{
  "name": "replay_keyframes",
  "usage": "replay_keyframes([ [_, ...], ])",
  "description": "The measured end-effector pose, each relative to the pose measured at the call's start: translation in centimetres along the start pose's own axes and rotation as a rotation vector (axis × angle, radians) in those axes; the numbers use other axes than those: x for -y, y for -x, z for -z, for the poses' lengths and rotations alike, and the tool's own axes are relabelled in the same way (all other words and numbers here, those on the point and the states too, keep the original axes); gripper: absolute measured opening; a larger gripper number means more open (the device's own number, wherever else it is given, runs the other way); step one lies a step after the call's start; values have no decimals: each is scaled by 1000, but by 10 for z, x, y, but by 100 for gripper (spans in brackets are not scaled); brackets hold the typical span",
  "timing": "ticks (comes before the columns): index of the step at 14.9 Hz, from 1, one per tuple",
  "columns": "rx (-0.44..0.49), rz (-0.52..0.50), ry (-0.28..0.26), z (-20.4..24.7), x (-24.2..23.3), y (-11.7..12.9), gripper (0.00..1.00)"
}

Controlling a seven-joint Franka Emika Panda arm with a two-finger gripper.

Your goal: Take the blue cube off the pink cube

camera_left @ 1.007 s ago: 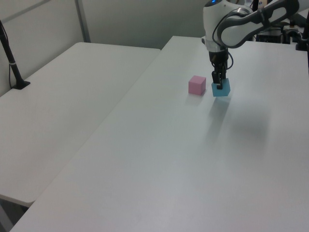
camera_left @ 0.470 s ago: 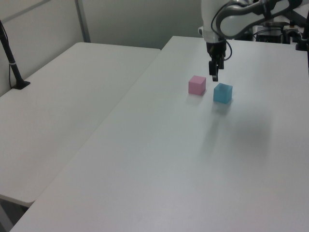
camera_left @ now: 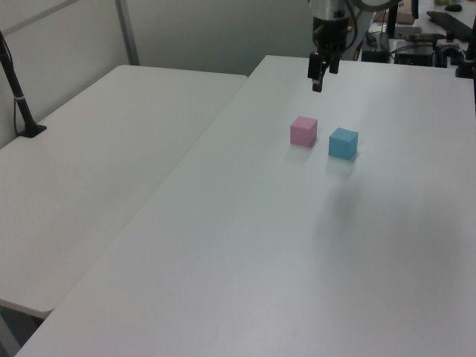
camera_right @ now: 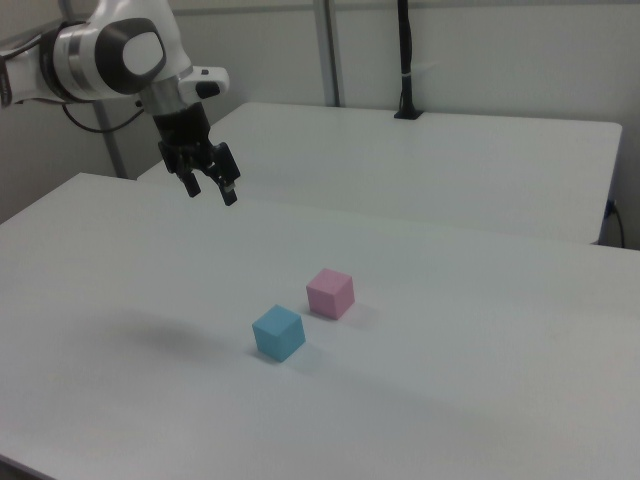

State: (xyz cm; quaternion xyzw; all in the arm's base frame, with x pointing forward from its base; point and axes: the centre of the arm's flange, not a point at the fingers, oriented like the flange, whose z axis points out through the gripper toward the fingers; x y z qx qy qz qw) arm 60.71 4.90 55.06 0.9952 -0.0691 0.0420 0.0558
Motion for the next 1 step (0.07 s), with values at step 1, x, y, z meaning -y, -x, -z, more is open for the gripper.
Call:
replay_keyframes([
  [1,1,-10,-21,6,-1,2,100],
])
